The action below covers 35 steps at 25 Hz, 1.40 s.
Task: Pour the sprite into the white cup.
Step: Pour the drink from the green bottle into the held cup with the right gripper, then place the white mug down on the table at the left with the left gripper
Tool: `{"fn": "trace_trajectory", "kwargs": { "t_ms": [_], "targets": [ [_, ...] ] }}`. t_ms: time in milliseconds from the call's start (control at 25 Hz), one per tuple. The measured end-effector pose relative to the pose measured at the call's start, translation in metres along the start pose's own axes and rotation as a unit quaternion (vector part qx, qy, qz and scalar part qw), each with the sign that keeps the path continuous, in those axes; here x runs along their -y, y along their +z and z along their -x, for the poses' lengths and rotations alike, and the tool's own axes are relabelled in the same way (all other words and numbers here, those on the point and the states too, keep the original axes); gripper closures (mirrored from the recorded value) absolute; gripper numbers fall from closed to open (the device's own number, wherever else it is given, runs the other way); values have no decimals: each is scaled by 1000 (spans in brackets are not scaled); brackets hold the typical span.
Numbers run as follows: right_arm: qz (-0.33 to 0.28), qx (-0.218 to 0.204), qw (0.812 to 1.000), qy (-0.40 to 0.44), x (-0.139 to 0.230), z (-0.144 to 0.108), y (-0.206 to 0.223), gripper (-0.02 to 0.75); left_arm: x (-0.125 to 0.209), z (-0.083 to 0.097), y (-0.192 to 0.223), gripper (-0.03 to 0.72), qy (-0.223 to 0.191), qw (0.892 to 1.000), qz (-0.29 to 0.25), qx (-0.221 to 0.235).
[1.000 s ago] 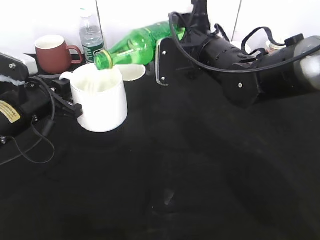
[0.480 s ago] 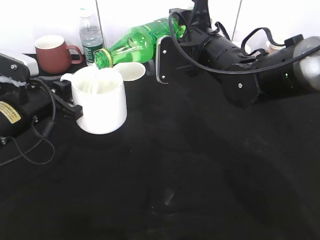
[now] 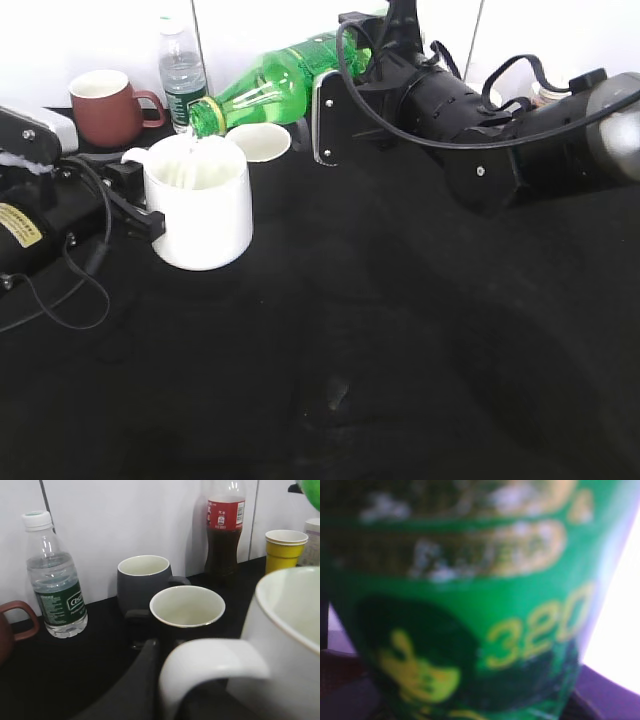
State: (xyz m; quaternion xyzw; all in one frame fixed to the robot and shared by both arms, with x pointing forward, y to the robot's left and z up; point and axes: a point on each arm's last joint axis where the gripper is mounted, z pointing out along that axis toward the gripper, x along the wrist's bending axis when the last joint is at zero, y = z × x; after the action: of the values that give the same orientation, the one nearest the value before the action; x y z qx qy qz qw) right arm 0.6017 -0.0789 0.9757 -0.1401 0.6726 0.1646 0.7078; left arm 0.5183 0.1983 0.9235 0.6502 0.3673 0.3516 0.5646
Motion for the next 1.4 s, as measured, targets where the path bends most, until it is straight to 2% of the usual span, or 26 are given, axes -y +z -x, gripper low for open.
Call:
{"fn": "trace_trajectory", "kwargs": {
  "t_ms": [1040,1200,1280,1360,1400],
  "targets": [
    [0,4,1000,-1,0,1,0,328,0,0,0,629,1,1000,2,0],
    [1,0,993,115,0,0,0,328,0,0,0,629,2,1000,2,0],
    [6,-26,978,206,-2,-4,0,328,0,0,0,629,1,1000,2,-2],
    [3,-33,943,331,-4,-5,0,329,0,-3,0,629,-5,1000,3,-15],
    [0,-36,915,402,-4,-6,0,329,0,-6,0,629,-12,999,3,-31]
  ]
}}
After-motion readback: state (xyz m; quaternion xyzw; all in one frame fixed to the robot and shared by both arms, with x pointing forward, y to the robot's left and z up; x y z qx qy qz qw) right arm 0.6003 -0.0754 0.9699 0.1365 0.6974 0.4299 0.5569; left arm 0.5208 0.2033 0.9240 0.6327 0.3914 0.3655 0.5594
